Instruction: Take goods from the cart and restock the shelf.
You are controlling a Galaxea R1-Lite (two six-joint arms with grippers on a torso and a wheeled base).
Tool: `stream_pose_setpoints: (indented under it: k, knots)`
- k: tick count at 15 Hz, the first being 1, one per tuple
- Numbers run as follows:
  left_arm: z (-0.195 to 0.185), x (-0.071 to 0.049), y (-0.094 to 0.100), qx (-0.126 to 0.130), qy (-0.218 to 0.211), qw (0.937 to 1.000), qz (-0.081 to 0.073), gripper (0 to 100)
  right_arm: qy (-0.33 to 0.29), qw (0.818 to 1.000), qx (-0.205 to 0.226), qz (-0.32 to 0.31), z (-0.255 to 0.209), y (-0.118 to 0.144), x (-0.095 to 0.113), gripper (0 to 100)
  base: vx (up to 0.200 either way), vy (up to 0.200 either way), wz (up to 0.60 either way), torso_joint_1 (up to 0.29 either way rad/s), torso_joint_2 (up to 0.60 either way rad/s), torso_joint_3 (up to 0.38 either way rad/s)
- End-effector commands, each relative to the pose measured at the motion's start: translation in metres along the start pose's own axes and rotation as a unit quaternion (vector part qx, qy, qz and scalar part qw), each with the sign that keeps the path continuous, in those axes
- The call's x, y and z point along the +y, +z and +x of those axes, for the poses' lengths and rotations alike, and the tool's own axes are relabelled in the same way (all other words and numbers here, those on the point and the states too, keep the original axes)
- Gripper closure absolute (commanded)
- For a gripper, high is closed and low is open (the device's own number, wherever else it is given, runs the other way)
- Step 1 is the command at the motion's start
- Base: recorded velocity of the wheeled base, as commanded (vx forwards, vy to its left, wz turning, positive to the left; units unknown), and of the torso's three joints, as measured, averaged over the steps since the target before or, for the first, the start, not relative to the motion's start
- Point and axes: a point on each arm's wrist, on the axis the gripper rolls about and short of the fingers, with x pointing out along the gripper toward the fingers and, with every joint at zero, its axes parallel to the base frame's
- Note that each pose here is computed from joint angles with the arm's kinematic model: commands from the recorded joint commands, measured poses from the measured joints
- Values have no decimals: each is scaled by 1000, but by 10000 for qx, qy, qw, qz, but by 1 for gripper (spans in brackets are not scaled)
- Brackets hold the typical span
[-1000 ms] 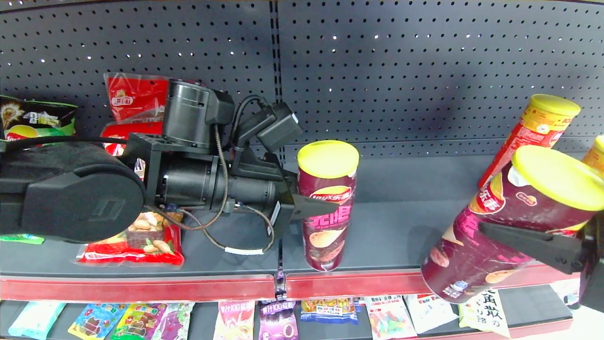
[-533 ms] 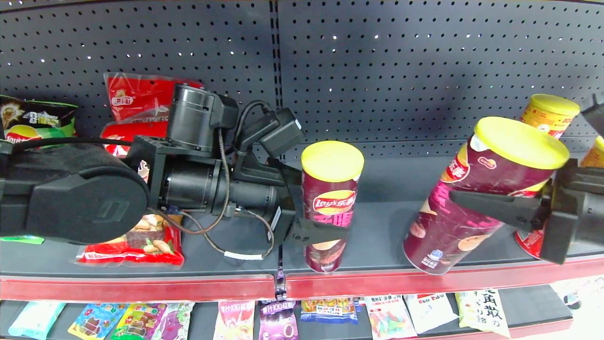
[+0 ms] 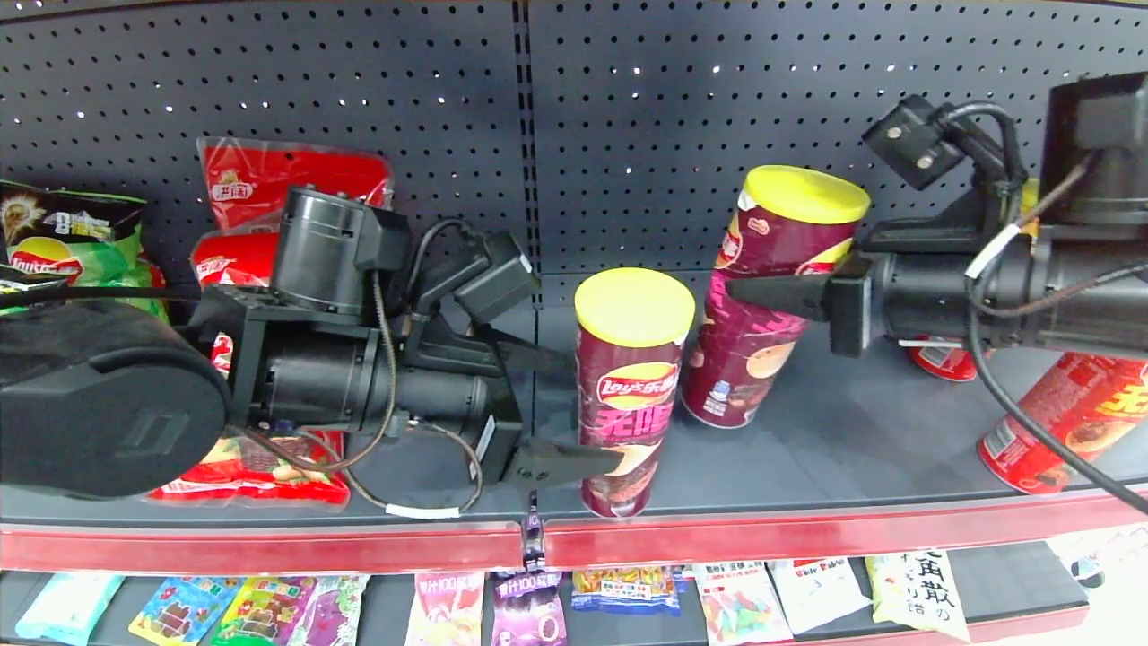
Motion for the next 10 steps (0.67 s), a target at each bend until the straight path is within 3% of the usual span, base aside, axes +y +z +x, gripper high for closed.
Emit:
stream_pose_setpoints:
  k: [1, 6, 10]
  knots:
    - [-29, -9, -8, -2, 288, 9996, -56, 0, 146, 9997, 176, 24, 47, -1, -7, 100, 0, 0, 0, 0, 0, 0]
    - [-63, -15, -24, 30, 718, 9972, -222, 0, 291, 9995, 105, -46, 85, 6, -6, 100, 0, 0, 0, 0, 0, 0]
    - [-80, -25, -32, 6, 876, 9958, -264, 0, 395, 9990, 193, -85, 105, 2, -3, 100, 0, 0, 0, 0, 0, 0]
